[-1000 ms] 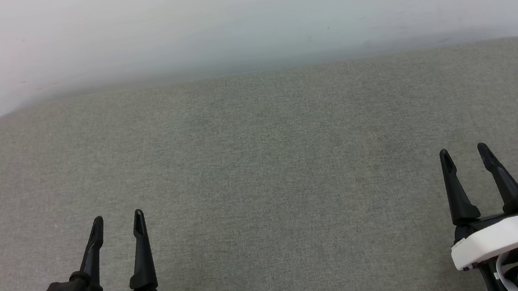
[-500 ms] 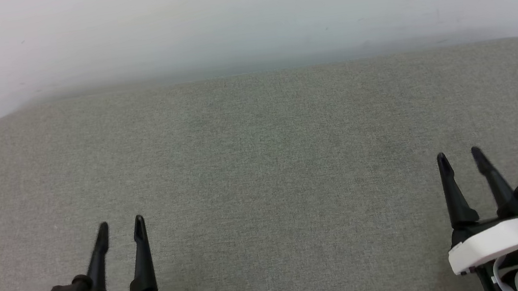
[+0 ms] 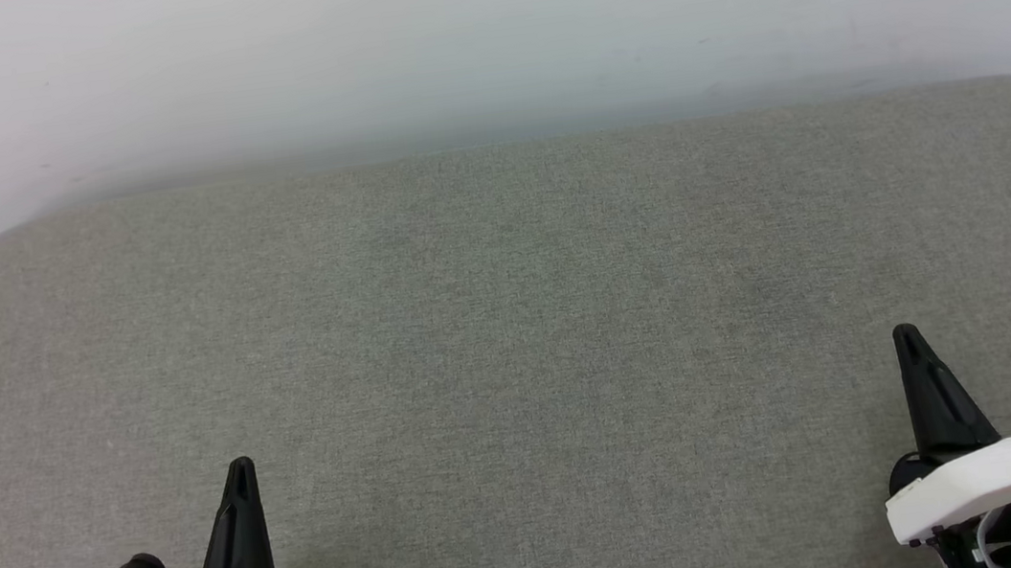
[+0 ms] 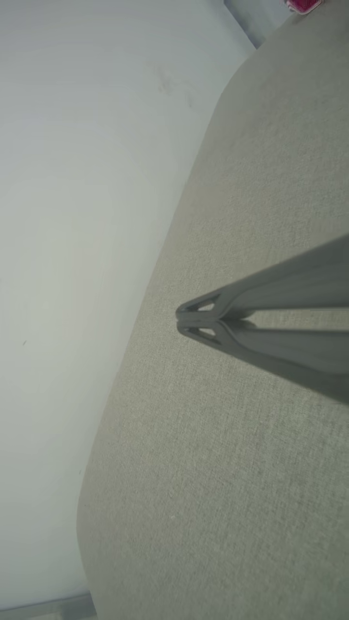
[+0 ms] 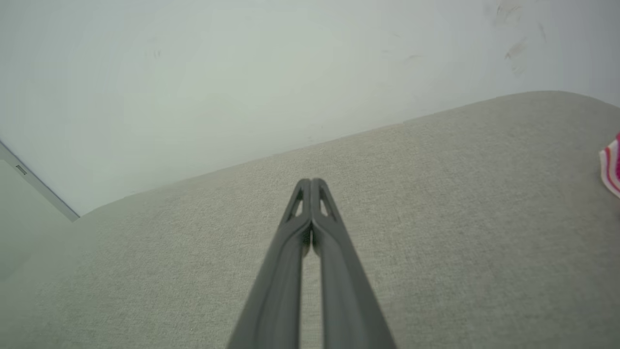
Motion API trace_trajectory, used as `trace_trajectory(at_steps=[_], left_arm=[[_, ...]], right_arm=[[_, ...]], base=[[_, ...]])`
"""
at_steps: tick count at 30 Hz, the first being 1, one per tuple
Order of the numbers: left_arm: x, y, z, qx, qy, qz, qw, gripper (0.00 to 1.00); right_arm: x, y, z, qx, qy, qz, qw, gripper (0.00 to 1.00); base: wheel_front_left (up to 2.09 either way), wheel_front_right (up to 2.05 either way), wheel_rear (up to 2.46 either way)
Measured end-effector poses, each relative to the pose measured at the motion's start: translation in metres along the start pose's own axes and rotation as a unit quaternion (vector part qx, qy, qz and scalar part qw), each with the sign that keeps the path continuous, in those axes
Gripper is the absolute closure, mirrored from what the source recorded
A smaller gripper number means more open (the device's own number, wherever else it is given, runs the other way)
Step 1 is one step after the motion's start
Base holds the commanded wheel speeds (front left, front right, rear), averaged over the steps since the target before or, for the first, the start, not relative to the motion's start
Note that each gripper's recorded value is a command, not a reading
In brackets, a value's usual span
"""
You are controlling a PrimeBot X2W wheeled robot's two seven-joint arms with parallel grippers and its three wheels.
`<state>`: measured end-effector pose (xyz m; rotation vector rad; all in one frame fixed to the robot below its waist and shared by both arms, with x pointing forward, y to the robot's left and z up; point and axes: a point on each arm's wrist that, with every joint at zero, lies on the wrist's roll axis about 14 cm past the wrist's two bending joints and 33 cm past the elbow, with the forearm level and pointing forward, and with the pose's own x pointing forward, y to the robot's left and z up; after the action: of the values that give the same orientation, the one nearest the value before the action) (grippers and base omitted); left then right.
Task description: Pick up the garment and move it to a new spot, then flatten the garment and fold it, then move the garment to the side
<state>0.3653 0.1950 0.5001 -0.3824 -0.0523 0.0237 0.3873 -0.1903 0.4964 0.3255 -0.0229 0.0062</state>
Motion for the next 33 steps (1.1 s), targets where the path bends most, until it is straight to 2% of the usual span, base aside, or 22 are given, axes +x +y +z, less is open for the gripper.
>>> trace_trajectory(at_steps=[15,33], left_arm=[[0.003,0.009,-0.004,-0.118,0.014,0.025,0.993,1.0],[0.008,0.011,-0.007,-0.236,0.026,0.038,0.971,1.0]], right_arm=[[-0.001,-0.008,-0.001,0.124,0.008,-0.023,0.992,1.0],[-0.001,-0.012,-0.002,0.248,0.014,-0.037,0.968,1.0]], base=[[0.0,0.0,0.0],[0.0,0.0,0.0]])
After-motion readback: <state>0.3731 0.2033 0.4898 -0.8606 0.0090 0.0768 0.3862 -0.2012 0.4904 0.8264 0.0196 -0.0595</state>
